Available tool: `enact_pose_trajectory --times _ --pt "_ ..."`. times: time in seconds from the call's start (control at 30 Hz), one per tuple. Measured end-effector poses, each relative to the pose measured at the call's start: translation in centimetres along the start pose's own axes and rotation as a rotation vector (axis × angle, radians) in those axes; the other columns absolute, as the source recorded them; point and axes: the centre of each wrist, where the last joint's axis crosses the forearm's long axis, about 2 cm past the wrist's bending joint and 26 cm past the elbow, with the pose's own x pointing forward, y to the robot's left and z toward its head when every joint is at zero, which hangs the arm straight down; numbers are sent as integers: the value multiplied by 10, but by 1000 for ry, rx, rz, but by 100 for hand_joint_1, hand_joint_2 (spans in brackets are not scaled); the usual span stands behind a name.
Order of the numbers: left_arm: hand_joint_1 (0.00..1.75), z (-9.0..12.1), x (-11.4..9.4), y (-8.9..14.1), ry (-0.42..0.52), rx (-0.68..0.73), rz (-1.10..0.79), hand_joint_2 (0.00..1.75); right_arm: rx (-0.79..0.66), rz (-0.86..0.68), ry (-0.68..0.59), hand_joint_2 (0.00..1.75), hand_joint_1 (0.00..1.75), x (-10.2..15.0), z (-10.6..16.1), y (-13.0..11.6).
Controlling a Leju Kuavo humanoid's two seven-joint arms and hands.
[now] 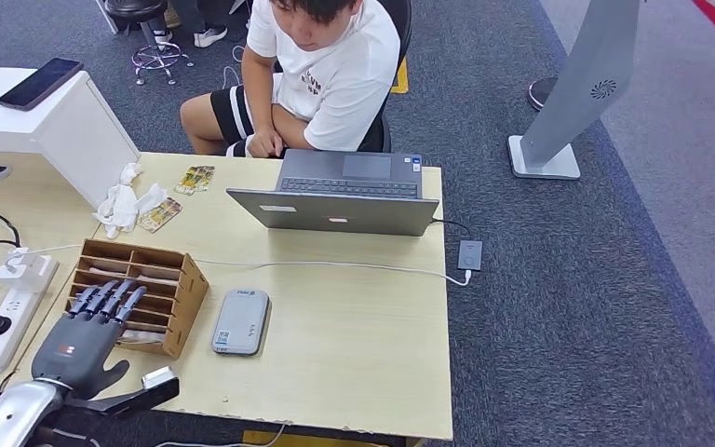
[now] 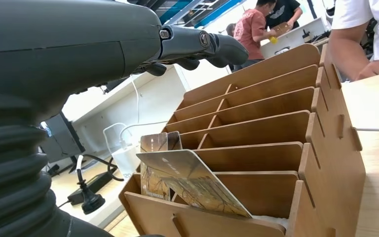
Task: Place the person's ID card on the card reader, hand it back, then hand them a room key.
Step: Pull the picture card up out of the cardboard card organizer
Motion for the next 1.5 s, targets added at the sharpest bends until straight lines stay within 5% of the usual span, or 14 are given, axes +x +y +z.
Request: enact_pose_trajectory --times 0.13,0.27,0.93,1.5 --pt "3 0 1 -1 -5 -2 0 175 0 2 1 175 0 0 0 0" --pt "175 0 1 -1 -5 -3 -1 175 0 10 -1 175 0 1 0 0" --pt "175 1 -5 5 -29 -4 19 175 -3 15 -5 175 0 1 0 0" --pt "175 10 28 40 -157 300 10 175 -10 -11 -17 175 0 1 0 0"
